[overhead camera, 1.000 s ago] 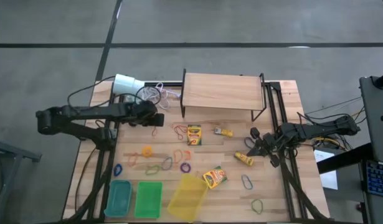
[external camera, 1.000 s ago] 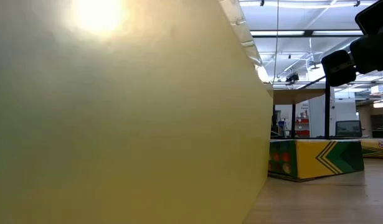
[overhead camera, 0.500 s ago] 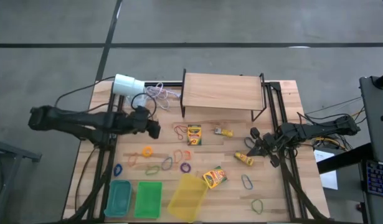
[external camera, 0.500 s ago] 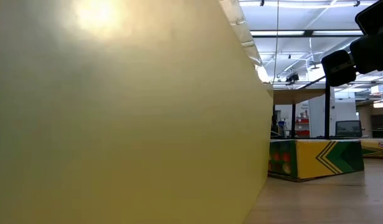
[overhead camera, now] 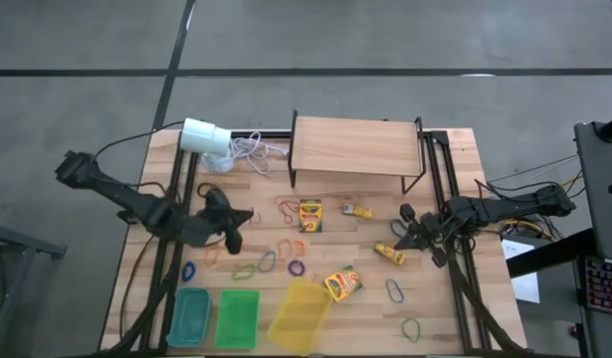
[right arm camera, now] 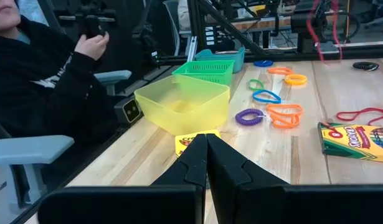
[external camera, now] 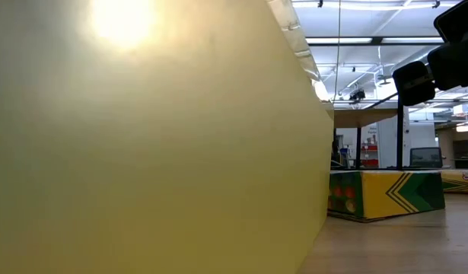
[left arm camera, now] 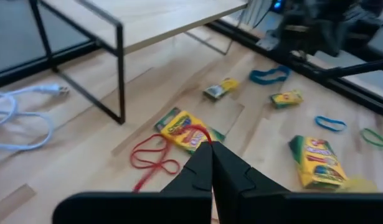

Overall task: Pick & Place Office Desk Supplies
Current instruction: Put the red rubberband into the blue bin

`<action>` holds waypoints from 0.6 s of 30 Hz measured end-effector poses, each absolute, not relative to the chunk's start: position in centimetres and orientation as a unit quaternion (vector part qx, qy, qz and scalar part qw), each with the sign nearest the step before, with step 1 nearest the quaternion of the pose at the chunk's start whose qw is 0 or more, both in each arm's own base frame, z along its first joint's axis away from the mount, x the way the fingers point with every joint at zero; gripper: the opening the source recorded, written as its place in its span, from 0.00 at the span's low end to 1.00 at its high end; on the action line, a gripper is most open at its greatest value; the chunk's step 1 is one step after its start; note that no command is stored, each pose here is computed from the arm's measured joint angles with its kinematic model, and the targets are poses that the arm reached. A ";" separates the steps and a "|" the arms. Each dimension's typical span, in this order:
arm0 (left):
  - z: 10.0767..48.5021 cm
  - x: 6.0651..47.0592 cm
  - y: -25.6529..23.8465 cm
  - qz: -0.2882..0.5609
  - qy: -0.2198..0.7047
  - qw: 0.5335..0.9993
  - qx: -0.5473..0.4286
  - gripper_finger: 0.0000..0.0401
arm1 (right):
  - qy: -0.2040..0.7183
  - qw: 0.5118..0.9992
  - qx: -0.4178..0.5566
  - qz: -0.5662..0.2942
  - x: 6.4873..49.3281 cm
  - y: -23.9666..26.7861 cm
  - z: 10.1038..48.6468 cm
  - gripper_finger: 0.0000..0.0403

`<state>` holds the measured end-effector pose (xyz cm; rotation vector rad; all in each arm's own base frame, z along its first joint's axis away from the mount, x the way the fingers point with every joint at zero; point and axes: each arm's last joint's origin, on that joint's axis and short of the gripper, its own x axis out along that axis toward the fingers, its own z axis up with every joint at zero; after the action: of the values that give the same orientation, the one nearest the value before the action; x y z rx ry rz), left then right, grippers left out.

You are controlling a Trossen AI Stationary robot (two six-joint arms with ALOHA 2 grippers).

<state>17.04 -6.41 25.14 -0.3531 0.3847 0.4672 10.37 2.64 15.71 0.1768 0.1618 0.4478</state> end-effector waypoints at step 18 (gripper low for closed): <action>28.8 15.5 -11.4 0.026 0.238 0.943 -0.231 0.00 | 0.080 0.968 0.087 0.222 10.4 2.6 15.7 0.02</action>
<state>15.46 -11.35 28.76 -0.4715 0.4849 0.0535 10.37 2.64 15.71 0.1768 0.1616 0.4478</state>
